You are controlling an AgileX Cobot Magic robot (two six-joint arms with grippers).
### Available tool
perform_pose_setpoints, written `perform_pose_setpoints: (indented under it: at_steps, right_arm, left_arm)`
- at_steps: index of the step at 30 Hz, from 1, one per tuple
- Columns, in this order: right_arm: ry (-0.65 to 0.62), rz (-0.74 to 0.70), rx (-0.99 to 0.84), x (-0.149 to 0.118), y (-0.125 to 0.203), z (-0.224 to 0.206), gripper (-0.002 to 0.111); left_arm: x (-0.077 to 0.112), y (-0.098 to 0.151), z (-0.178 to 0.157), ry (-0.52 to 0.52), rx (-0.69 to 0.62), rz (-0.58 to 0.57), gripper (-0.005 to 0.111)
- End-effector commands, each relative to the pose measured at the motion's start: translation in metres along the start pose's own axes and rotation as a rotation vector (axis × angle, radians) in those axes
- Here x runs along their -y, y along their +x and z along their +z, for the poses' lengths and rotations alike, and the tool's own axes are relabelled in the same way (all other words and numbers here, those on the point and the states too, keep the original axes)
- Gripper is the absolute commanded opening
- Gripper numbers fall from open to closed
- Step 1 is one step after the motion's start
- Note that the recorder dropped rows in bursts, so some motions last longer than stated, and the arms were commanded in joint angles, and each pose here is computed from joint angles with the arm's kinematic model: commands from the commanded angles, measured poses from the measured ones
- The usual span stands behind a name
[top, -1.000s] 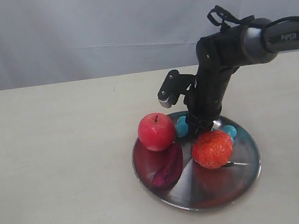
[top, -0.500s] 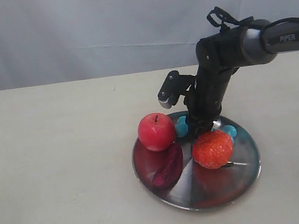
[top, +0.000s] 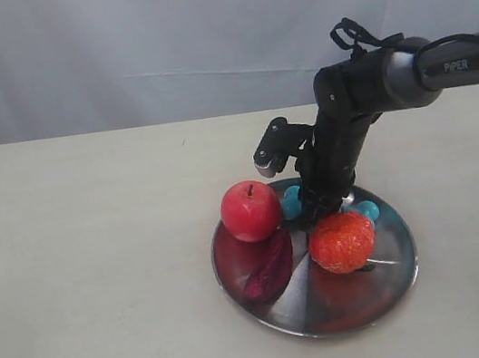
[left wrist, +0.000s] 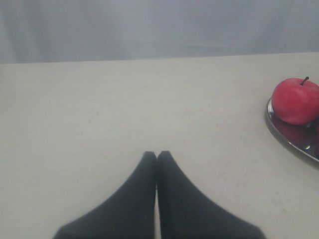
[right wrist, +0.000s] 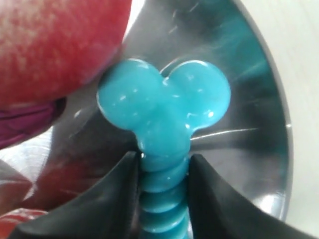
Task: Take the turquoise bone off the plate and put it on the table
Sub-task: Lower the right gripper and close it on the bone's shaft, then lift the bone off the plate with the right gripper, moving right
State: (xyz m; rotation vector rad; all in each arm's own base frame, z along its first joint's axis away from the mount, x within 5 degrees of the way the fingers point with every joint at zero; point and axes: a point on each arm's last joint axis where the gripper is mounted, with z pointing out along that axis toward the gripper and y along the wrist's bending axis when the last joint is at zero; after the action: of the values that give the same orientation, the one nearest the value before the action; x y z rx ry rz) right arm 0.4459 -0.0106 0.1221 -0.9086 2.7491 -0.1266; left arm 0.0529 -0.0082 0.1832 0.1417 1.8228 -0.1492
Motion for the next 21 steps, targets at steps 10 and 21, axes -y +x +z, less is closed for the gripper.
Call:
perform_pose_setpoints:
  at_steps: [10, 21]
  right_arm:
    - [0.027, -0.006, 0.026, 0.002, -0.004, -0.021, 0.0]
    - [0.102, 0.0, 0.123, 0.007, -0.009, -0.082, 0.0]
  left_arm:
    - [0.0, 0.001, 0.0, 0.003, -0.001, 0.0, 0.0]
    - [0.0, 0.001, 0.0, 0.003, -0.001, 0.0, 0.0]
